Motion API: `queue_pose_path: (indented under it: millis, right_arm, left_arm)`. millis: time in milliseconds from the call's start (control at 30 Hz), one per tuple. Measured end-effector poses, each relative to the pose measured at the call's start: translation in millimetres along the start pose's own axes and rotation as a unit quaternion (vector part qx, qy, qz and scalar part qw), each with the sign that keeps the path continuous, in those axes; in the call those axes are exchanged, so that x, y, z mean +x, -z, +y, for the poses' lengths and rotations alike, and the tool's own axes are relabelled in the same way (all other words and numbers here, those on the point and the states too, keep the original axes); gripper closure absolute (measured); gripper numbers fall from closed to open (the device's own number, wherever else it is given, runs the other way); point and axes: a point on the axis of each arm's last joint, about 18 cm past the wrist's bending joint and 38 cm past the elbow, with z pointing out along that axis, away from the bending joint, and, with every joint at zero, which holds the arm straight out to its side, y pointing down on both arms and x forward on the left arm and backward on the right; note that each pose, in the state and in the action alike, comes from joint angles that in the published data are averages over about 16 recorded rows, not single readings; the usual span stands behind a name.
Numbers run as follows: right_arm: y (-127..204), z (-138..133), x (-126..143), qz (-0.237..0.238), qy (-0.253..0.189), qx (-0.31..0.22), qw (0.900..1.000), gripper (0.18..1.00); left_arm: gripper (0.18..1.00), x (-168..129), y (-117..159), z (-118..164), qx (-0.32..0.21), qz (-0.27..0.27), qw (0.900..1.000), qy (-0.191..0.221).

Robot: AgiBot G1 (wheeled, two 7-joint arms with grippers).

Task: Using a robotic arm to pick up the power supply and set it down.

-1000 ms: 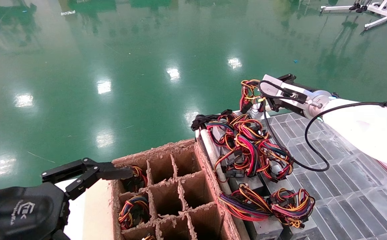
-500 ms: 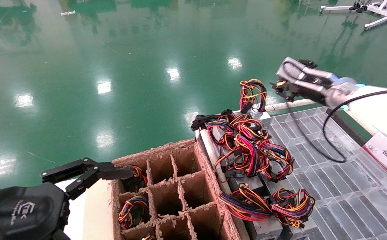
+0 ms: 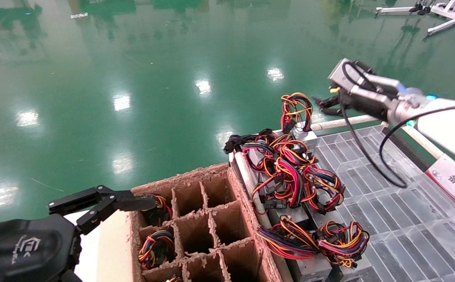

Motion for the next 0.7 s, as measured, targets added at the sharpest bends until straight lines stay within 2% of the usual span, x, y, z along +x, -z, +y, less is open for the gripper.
queue_pose_path:
  millis: [167, 367, 700]
  right_arm:
    - [8.6, -3.9, -11.3, -0.017, -0.045, 0.044, 0.998, 0.271]
    - [24.4, -10.2, -24.0, -0.043, -0.097, 0.098, 0.99, 0.212]
    - [47.3, -18.5, -36.7, -0.077, -0.144, 0.15, 0.975, 0.18]
  left_arm:
    - [0.184, 0.0, 0.0, 0.0, 0.0, 0.0, 1.0, 0.0]
    - [0.184, 0.0, 0.0, 0.0, 0.0, 0.0, 1.0, 0.0]
    - [0.184, 0.0, 0.0, 0.0, 0.0, 0.0, 1.0, 0.0]
